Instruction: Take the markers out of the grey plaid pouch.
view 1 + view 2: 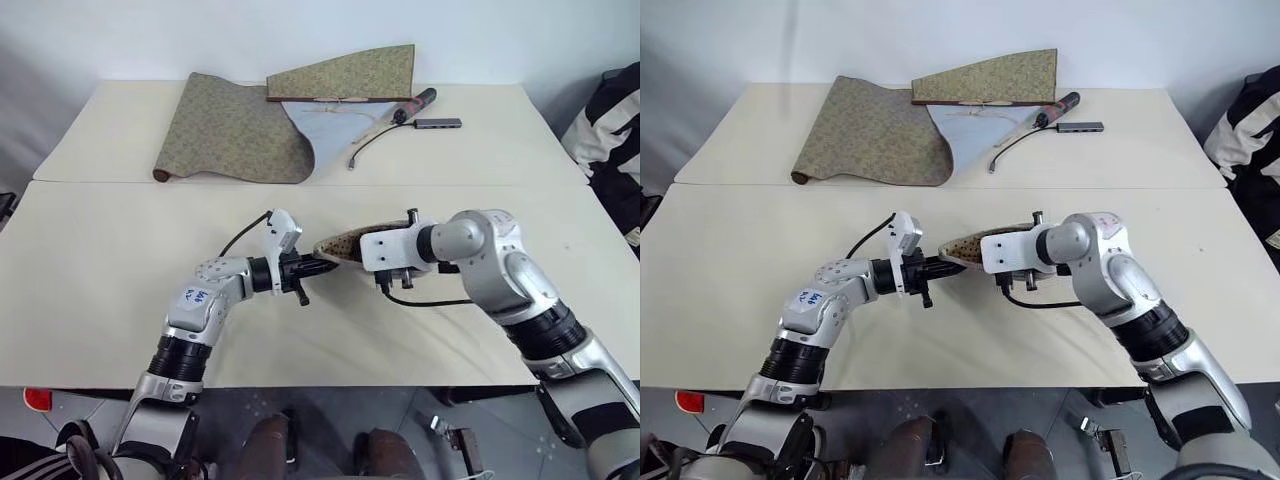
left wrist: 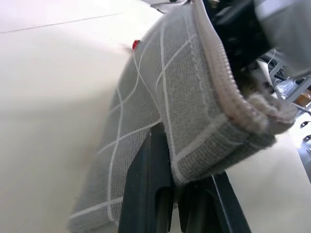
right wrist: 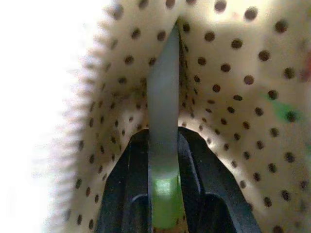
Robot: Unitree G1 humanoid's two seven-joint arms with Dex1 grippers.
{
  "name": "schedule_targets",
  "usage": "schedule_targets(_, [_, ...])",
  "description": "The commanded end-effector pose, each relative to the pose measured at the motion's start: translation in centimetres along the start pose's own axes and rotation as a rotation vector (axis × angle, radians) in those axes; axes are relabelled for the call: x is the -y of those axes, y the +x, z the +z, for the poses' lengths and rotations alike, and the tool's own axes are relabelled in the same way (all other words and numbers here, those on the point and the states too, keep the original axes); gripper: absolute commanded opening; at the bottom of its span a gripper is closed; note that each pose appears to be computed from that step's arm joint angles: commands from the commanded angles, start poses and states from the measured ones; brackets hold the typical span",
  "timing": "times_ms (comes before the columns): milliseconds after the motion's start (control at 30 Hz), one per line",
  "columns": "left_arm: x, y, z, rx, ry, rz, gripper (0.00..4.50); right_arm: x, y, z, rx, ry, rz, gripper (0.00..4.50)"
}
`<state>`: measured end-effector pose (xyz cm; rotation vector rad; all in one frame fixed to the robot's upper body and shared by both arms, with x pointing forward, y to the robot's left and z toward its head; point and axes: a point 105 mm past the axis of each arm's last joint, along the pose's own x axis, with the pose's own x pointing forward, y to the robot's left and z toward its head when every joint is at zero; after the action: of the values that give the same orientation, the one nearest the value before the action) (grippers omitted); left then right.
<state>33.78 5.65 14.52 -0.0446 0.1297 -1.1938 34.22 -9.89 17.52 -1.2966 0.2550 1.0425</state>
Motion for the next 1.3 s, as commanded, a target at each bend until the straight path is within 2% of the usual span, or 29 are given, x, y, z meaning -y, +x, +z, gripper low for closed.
schedule_targets(33, [0.2,0.1,1.4,0.045,0.042,-0.011,0.0,0.7,-1.7,1.8,0.076,-0.01,-0.03,0.39])
schedule_targets(200, [0.3,0.2,1.3,0.035,0.055,-0.012,0.0,1.5,-2.4,2.4,0.116,0.017,-0.062,0.39])
schedule_targets(400, [0.6,0.0,0.3,-0.017,0.091,-0.024,0.0,2.7,-3.3,1.7,0.125,0.086,-0.129,0.39])
schedule_targets(500, [1.2,0.8,0.4,-0.016,0.101,-0.044,0.0,3.3,-3.3,2.6,0.148,0.075,-0.155,0.39])
schedule_targets(667, [1.4,2.3,0.5,-0.058,0.183,-0.011,0.0,3.6,-3.2,2.9,0.158,0.078,-0.168,0.39])
schedule_targets(767, [1.4,2.3,-0.5,-0.129,0.263,0.0,0.0,4.0,-3.8,2.3,0.143,0.093,-0.187,0.39])
schedule_targets(967, [-0.7,1.6,-1.1,-0.197,0.391,0.115,0.0,3.8,-5.1,1.4,0.153,0.131,-0.17,0.39])
schedule_targets(1167, [-3.0,1.2,1.4,-0.086,0.398,0.254,0.0,3.1,-5.8,0.1,0.128,0.152,-0.153,0.39])
schedule_targets(1300, [-4.1,0.7,3.6,0.042,0.368,0.342,0.0,2.4,-6.0,0.4,0.155,0.179,-0.127,0.39])
